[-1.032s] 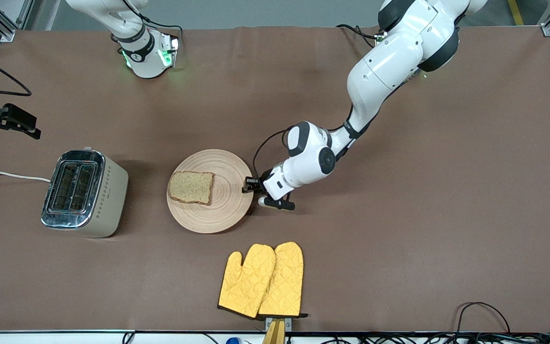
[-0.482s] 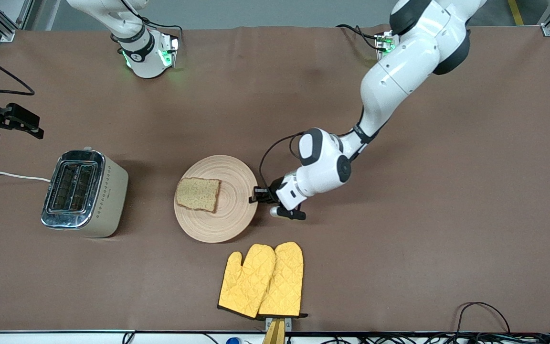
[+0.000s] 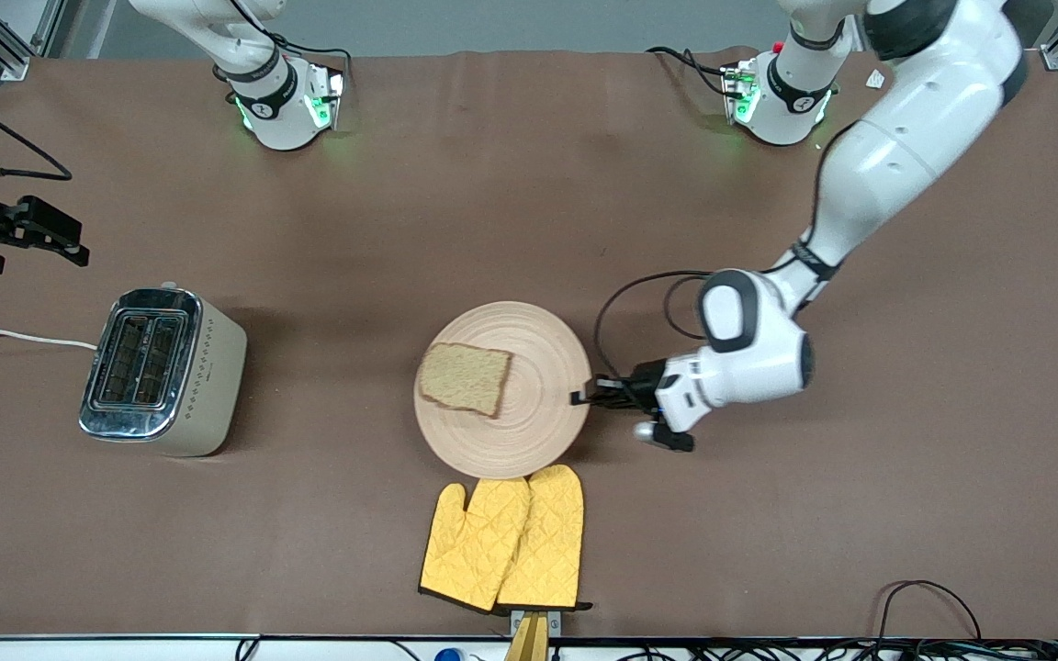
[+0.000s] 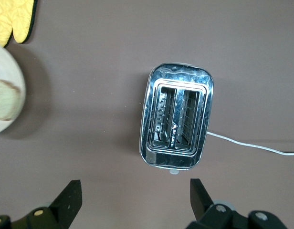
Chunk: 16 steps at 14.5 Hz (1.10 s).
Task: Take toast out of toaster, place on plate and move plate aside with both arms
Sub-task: 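Slide the plate with the bread away from the toaster with the left gripper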
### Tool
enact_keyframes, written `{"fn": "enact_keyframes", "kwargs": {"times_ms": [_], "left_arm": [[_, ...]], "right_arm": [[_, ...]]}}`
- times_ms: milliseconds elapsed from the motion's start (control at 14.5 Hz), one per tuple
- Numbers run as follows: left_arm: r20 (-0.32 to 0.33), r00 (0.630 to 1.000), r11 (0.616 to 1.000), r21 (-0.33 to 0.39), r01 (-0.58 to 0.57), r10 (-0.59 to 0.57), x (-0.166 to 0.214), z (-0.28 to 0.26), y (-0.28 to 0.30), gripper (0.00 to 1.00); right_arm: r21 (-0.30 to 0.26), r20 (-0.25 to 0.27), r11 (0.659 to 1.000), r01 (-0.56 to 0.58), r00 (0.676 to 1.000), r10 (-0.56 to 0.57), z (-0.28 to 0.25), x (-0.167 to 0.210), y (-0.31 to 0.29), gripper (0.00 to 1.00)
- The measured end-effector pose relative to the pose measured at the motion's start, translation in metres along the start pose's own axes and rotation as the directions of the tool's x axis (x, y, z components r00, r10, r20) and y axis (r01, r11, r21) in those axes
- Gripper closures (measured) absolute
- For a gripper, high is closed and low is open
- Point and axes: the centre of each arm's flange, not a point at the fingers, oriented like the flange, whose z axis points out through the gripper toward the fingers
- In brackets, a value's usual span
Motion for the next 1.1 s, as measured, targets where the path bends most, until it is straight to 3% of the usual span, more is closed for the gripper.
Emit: {"fn": "enact_keyframes", "kwargs": {"times_ms": [206,413,688,1101], "left_arm": [[0.053,0.997,0.998,-0.026,-0.055,0.056,0.005,-0.082,-0.063,0.91],[0.09,0.994,0.998,-0.002,-0.069,0.069,0.003,-0.178,-0.138,0.91],[0.033,0.992,0.993,0.001,-0.121,0.121,-0.014,-0.274,-0.213,0.91],[0.014,0.995,0.995,0.004,-0.098,0.098,-0.048,-0.334,-0.299,0.91]], "right_arm": [[0.002,0.016,1.0,0.004,1.0,-0.004,-0.001,-0.002,-0.002,0.0],[0.003,0.026,1.0,0.004,1.0,-0.005,0.0,-0.003,-0.003,0.0],[0.003,0.028,1.0,0.006,1.0,-0.006,0.0,-0.003,-0.003,0.0],[0.004,0.03,1.0,0.016,0.999,-0.016,0.0,-0.003,-0.009,0.0]]}}
